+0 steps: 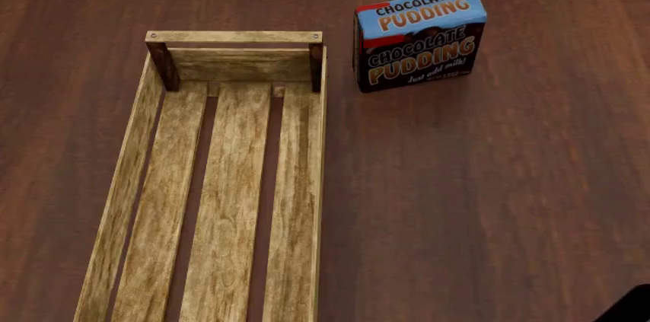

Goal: Stack the left bowl on the right bowl and place them in the tray.

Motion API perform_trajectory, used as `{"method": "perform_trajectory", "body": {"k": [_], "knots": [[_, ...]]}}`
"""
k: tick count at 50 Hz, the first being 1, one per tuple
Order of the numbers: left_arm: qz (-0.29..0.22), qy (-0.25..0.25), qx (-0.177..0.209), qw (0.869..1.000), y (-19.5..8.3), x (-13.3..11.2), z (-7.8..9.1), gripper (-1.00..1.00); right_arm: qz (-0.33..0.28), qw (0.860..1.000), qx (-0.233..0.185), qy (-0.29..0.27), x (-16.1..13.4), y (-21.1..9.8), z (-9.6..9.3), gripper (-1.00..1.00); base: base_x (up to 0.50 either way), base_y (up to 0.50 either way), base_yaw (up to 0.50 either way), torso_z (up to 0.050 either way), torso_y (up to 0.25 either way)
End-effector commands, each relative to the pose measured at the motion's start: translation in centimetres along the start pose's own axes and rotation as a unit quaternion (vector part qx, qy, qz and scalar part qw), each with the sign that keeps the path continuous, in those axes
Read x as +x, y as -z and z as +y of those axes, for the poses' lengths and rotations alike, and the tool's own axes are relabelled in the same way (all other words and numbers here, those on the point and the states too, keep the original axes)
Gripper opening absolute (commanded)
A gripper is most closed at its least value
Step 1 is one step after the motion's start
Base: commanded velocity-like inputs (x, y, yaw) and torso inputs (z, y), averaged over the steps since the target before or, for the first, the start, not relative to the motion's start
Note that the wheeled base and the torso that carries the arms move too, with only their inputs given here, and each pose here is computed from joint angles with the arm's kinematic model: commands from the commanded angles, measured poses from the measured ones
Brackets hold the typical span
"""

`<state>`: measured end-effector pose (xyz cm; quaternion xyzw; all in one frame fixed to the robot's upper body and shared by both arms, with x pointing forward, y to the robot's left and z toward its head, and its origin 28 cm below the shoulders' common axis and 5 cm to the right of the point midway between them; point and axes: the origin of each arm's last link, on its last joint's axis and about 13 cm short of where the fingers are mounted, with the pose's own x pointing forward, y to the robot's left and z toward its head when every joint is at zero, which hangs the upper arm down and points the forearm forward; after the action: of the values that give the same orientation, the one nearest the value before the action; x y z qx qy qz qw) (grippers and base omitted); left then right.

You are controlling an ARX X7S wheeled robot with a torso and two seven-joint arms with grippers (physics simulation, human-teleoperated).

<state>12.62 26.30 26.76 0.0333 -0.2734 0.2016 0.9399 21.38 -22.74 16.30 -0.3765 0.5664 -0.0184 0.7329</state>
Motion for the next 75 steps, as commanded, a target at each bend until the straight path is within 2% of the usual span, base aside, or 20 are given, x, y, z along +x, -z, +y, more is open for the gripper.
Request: {"method": "perform_trajectory", "body": {"k": [1,14,22,30,40,50,58,61,70,75], "knots": [[0.000,-0.001,-0.004,1.000,0.1,-0.2,0.0,1.00,0.008,1.000,-0.003,0.001,-0.9,0.5,-0.1,-1.00,0.00,0.00,0.00,0.000,0.000],[-0.003,-0.002,-0.009,1.000,0.1,-0.2,0.0,1.00,-0.009,0.999,-0.011,0.031,-4.3,0.9,-1.5,-1.00,0.00,0.00,0.00,0.000,0.000],[-0.007,-0.001,-0.013,1.000,0.0,-0.1,0.0,1.00,-0.017,0.997,-0.052,0.056,-6.7,0.3,-2.7,-1.00,0.00,0.00,0.00,0.000,0.000],[-0.009,-0.002,-0.016,1.000,-0.1,0.0,-0.1,1.00,-0.042,0.994,-0.076,0.072,-9.1,-0.4,-4.1,-1.00,0.00,0.00,0.00,0.000,0.001],[-0.013,-0.002,-0.019,1.000,-0.3,0.1,-0.1,1.00,-0.076,0.985,-0.130,0.088,-12.1,-1.8,-5.8,-1.00,0.00,0.00,0.00,0.000,0.000],[-0.016,-0.003,-0.023,1.000,-0.4,0.1,-0.1,1.00,-0.130,0.965,-0.203,0.107,-15.4,-4.6,-6.9,-1.00,0.00,0.00,0.00,0.002,0.001],[-0.015,-0.003,-0.025,1.000,-0.2,-0.1,-0.1,1.00,-0.152,0.951,-0.239,0.121,-17.8,-6.2,-7.8,-1.00,0.00,0.00,0.00,0.000,0.000],[-0.013,-0.003,-0.025,1.000,-0.1,-0.2,-0.1,1.00,-0.165,0.941,-0.264,0.131,-18.5,-7.4,-8.0,-1.00,0.00,0.00,0.00,0.000,0.003],[-0.014,-0.004,-0.025,1.000,0.0,-0.3,-0.1,1.00,-0.196,0.923,-0.300,0.140,-20.6,-9.7,-8.7,-1.00,0.00,0.00,0.00,0.000,0.000],[-0.013,-0.003,-0.025,1.000,0.0,-0.3,-0.1,1.00,-0.227,0.904,-0.329,0.153,-21.6,-11.3,-9.2,-1.00,0.00,0.00,0.00,0.000,0.002]]}}
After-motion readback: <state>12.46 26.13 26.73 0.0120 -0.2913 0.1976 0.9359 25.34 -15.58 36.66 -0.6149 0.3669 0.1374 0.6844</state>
